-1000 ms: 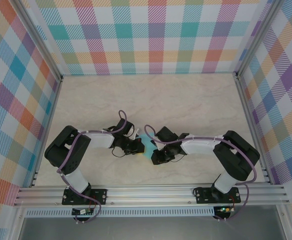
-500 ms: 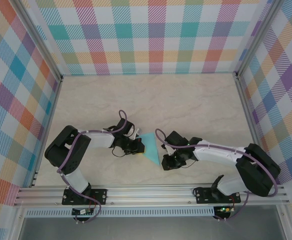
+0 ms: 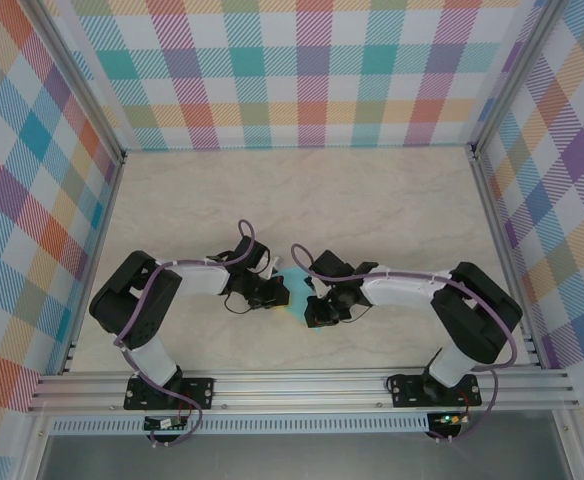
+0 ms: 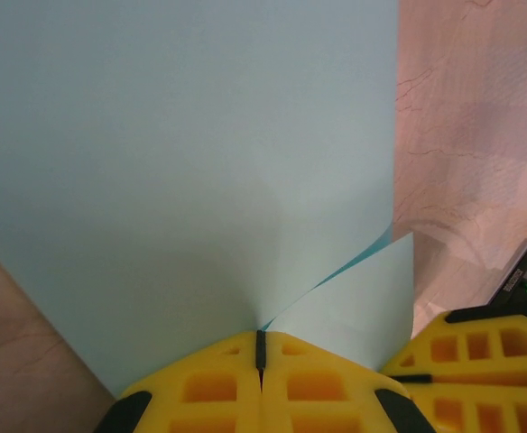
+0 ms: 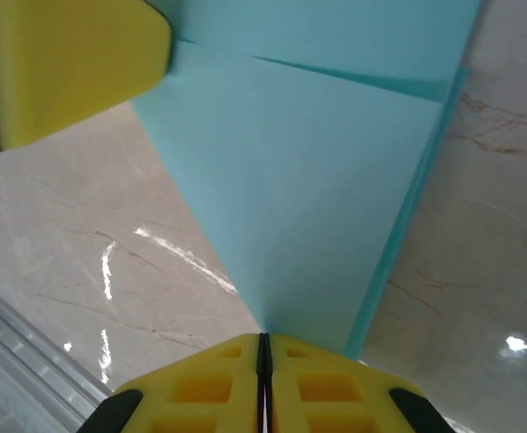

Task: Fold a paper plane with a square sheet of paper (fold left side to right side)
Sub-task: Third fold the triangle at the center of the table.

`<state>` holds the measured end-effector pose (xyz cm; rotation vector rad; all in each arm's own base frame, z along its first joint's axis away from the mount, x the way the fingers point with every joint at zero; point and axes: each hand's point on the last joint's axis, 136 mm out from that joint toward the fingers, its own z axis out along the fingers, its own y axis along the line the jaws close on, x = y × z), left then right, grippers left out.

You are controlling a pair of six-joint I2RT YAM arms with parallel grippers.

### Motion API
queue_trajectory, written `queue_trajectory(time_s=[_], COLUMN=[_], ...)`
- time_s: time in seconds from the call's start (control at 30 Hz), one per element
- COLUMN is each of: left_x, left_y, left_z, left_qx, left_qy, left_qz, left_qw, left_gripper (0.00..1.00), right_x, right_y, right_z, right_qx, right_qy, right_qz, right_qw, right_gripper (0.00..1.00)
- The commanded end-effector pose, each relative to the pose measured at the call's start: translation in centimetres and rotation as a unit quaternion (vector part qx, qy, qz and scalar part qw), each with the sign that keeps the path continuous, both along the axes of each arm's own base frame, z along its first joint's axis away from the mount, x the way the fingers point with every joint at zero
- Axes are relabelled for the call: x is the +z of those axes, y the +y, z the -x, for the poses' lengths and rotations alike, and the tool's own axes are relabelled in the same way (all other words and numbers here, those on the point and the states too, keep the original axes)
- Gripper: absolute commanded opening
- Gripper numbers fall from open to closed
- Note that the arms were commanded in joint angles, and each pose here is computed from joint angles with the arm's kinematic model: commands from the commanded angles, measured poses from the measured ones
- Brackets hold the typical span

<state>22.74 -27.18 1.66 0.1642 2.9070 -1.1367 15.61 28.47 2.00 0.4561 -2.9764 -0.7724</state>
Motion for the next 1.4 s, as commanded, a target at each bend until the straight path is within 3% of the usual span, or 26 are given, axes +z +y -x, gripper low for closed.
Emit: queue_trajectory(time_s=[0.0,0.23,0.53,0.9,1.37], left_x=[-1.7,1.3,4.3,3.6,0.9], left_y=[1.9,0.8,-1.8,-4.3,-4.6], left_z=[0.6,0.0,2.4,4.2,3.5], left_qx=[0.005,0.005,-0.031,-0.07,-0.076], left_qy=[0.001,-0.023,-0.018,-0.006,-0.003], left_qz=[-0.063,-0.021,0.035,0.041,0.017], left_qw=[0.998,1.0,0.999,0.997,0.997], left_gripper=[0.0,0.0,0.0,0.0,0.0], right_x=[-0.9,-3.5,-4.4,-4.6,-4.6], right_y=[-0.3,-3.4,-5.0,-5.0,-5.1], right_z=[0.2,1.7,2.0,1.9,2.0], right_qx=[-0.019,-0.052,-0.059,-0.055,-0.052], right_qy=[0.02,0.054,0.053,0.051,0.055], right_qz=[0.019,0.091,0.127,0.13,0.134], right_qw=[0.999,0.993,0.989,0.989,0.988], right_gripper=[0.1,0.09,0.04,0.04,0.04])
